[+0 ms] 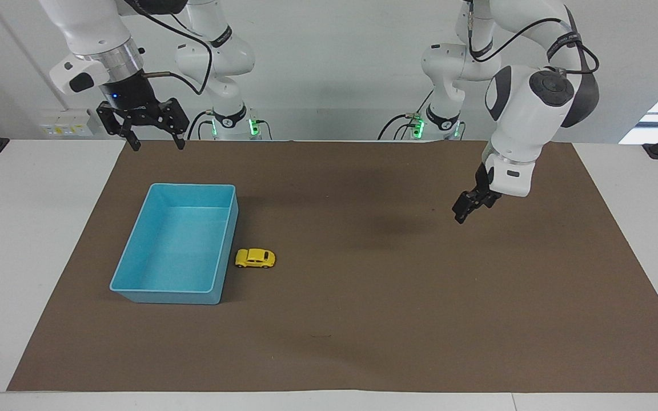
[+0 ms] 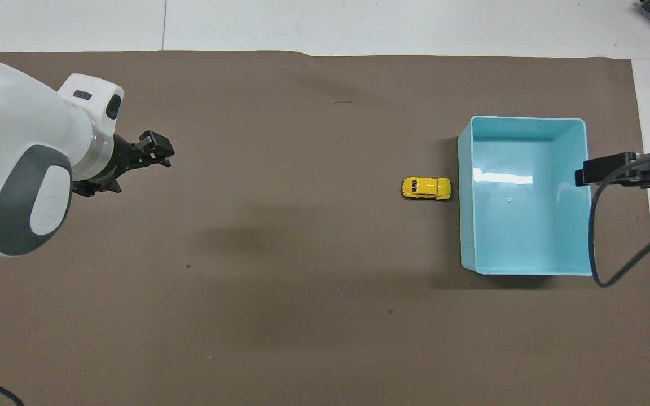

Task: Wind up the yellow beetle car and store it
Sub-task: 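Retract the left gripper while the right gripper moves toward the box, then reach the right gripper over the blue box toward the yellow car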

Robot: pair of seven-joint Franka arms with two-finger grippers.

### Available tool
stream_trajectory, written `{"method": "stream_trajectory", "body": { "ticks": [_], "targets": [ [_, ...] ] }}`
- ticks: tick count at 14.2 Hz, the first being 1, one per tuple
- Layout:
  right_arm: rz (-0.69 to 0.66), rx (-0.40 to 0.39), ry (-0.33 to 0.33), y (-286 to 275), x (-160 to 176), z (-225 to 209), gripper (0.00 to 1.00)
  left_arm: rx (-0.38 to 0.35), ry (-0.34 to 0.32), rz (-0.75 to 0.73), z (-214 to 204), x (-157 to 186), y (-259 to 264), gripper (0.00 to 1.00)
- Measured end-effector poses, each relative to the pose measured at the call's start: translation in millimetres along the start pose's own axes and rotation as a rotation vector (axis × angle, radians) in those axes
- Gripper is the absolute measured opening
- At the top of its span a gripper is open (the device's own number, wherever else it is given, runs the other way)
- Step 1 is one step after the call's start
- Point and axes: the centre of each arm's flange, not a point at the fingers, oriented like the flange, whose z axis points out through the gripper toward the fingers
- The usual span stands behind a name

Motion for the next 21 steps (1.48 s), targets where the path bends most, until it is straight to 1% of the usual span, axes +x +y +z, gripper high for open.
{"method": "stream_trajectory", "body": {
  "ticks": [4,6,8,10,13,16,18,21],
  "targets": [
    [-0.123,0.001,-0.001,-6.6,-0.4,0.4,1.00,0.010,-0.017,0.220,-9.1,9.9,-29.9,1.00],
    [-0.220,0.002,-0.002,-13.6,-1.0,0.9,1.00,0.010,-0.020,0.307,-16.4,12.8,-43.3,1.00],
    [-0.352,0.003,-0.003,-23.6,-2.0,1.3,1.00,0.013,-0.027,0.374,-30.9,12.6,-61.8,1.00],
    [-0.473,0.004,-0.010,-31.2,-3.5,2.2,1.00,0.014,-0.029,0.407,-51.2,7.0,-77.3,1.00],
    [-0.623,0.007,-0.018,-32.7,-4.7,2.7,1.00,0.011,-0.012,0.430,-89.6,-11.7,-87.7,1.00],
    [-0.795,0.009,-0.018,-33.4,-4.8,3.1,1.00,0.016,-0.029,0.471,-124.5,-29.8,-94.6,1.00],
    [-0.899,0.012,-0.024,-36.0,-4.8,6.2,1.00,0.016,-0.031,0.473,-131.7,-32.4,-95.6,1.00],
    [-1.028,0.025,-0.047,-52.8,-4.1,20.4,1.00,0.018,-0.033,0.486,-130.6,-35.0,-89.4,1.00]
  ]
}}
